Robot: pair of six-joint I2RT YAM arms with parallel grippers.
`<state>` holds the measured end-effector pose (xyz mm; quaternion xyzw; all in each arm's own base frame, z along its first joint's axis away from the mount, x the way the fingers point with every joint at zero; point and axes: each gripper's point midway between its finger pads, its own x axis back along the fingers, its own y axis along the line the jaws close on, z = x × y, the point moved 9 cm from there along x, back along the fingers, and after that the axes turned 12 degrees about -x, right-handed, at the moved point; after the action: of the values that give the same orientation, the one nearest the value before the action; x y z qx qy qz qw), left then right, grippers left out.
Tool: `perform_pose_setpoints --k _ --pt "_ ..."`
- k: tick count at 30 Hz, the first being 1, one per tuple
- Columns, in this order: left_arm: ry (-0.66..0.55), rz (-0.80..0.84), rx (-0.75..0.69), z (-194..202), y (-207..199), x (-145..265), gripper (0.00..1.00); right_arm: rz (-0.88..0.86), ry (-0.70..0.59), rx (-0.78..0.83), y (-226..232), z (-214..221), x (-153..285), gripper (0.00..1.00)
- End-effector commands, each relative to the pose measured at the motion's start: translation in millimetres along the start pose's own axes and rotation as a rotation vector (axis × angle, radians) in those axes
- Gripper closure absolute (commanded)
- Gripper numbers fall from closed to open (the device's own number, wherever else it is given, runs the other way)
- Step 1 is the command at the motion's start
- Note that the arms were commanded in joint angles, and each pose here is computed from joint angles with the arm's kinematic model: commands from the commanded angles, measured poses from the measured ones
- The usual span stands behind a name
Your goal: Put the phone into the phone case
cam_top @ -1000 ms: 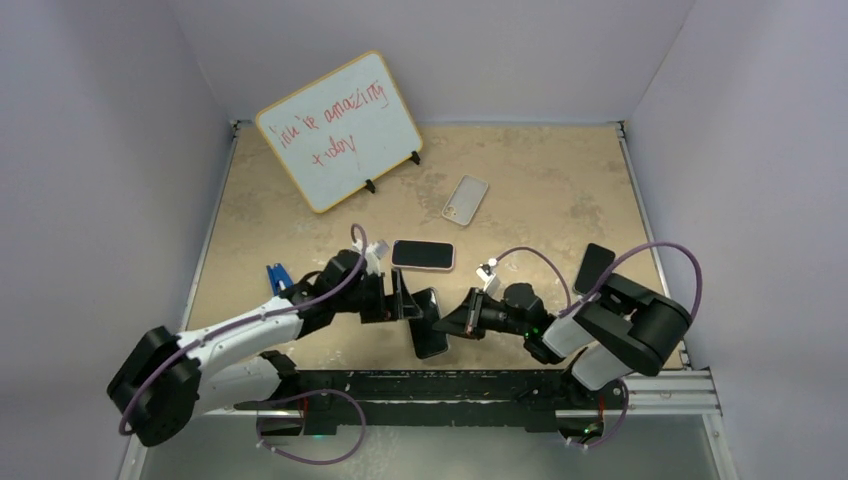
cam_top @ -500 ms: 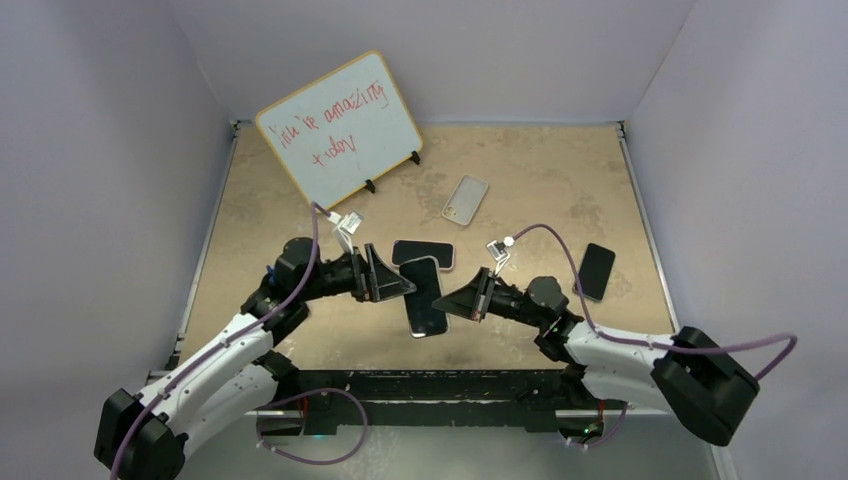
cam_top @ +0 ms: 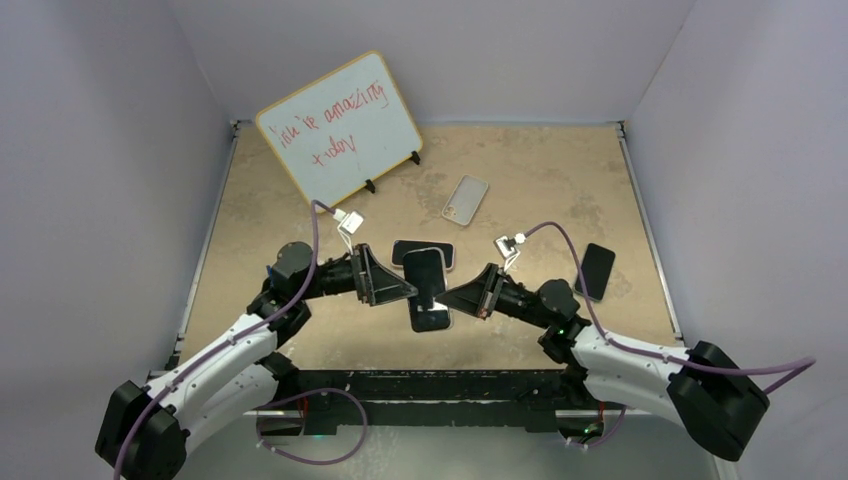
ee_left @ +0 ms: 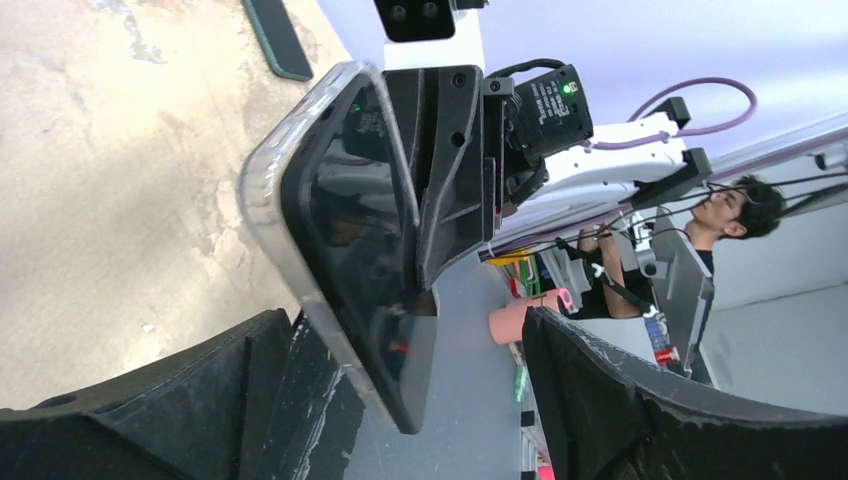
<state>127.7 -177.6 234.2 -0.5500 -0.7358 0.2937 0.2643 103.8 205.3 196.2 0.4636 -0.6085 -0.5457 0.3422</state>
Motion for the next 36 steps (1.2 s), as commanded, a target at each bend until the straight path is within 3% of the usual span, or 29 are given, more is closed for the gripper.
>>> perform_pose_setpoints --k 1,10,22,27,32,36 --pt "-0.086 0.152 -0.057 -7 -12 1 0.11 -0.258 -0.001 0.052 43 -4 0 1.0" --pt "-0.143 0.208 -0.077 -12 -20 3 0.11 -0.312 0.072 0.017 48 0 -3 1.0" --pt "-0.289 0.303 -0.059 -14 -29 10 0.26 -0.351 0.151 -0.083 40 8 -10 1.0" --pt "-0.325 0.321 -0.03 -12 -30 13 0.46 -0.372 0.189 -0.116 38 10 -18 1.0" --pt "-0.349 0.333 0.027 -11 -30 15 0.81 -0.355 0.187 -0.125 33 13 -22 0.99" --pt "-0.319 0.253 0.075 -10 -22 11 1.0 -0.329 0.178 -0.131 29 12 -24 0.79"
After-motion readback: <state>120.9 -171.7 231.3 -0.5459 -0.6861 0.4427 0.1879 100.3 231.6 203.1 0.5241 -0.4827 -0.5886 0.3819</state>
